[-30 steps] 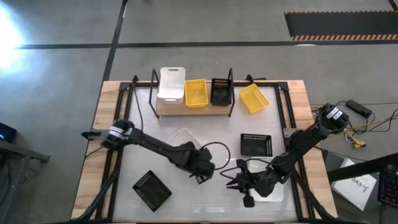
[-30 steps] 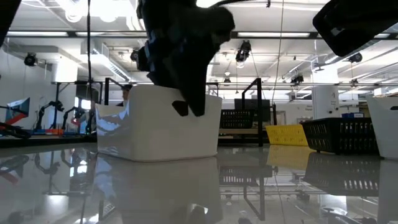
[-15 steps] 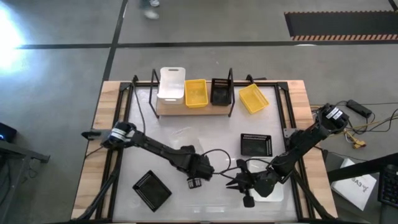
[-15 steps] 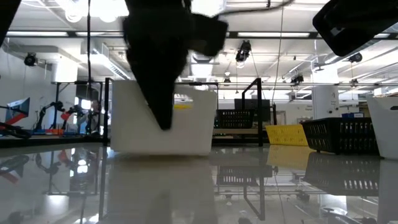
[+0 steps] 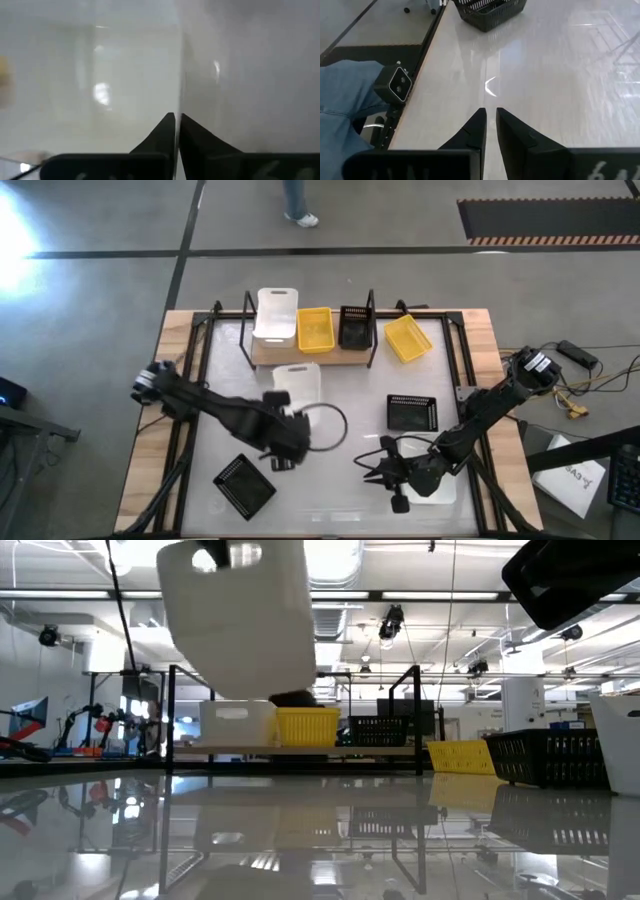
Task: Stack baskets on shelf by color
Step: Stack the left white bin on top of the white bin on the shelf
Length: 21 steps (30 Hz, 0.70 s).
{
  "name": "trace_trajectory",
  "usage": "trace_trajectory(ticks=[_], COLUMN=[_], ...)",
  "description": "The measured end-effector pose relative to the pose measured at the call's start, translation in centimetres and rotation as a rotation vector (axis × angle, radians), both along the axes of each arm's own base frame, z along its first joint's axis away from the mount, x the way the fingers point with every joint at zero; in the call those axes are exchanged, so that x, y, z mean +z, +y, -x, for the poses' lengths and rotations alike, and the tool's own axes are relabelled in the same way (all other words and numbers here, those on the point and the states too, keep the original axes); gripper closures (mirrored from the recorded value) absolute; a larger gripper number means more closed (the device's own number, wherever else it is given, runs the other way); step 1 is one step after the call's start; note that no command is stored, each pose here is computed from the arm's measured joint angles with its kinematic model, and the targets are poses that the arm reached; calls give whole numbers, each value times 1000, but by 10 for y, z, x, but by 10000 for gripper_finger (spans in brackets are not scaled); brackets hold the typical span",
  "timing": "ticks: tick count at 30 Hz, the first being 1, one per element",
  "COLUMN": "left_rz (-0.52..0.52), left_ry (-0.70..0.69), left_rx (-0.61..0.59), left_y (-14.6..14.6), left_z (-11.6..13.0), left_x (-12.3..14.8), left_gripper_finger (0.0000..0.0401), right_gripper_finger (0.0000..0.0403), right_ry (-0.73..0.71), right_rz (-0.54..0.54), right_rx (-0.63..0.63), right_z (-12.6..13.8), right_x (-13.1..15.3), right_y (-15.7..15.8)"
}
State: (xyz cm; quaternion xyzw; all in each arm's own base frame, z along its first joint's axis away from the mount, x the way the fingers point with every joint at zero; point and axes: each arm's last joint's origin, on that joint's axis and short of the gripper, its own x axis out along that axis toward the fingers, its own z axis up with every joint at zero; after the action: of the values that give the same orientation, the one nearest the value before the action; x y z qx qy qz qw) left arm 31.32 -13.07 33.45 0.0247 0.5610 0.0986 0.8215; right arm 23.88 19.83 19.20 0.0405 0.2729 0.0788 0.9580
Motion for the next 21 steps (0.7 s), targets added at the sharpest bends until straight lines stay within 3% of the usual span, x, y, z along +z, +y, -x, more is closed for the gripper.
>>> trace_trajectory(ticks=[4,11,21], left_rz=[-74,-379,-624], left_ry=[-101,-125,170], left_rx=[-6,-109,-82], left_y=[17,54,140], left_z=[20,32,22], left_x=[30,54,30], left_gripper_finger=[401,401,401], right_gripper_finger=[369,369,369], right_ry=[-3,-10,-15], right_rz=[-2,4,8], right_rx=[1,-12,-24], right_z=[0,0,-1], right_x=[0,1,1], right_y=[0,0,-1])
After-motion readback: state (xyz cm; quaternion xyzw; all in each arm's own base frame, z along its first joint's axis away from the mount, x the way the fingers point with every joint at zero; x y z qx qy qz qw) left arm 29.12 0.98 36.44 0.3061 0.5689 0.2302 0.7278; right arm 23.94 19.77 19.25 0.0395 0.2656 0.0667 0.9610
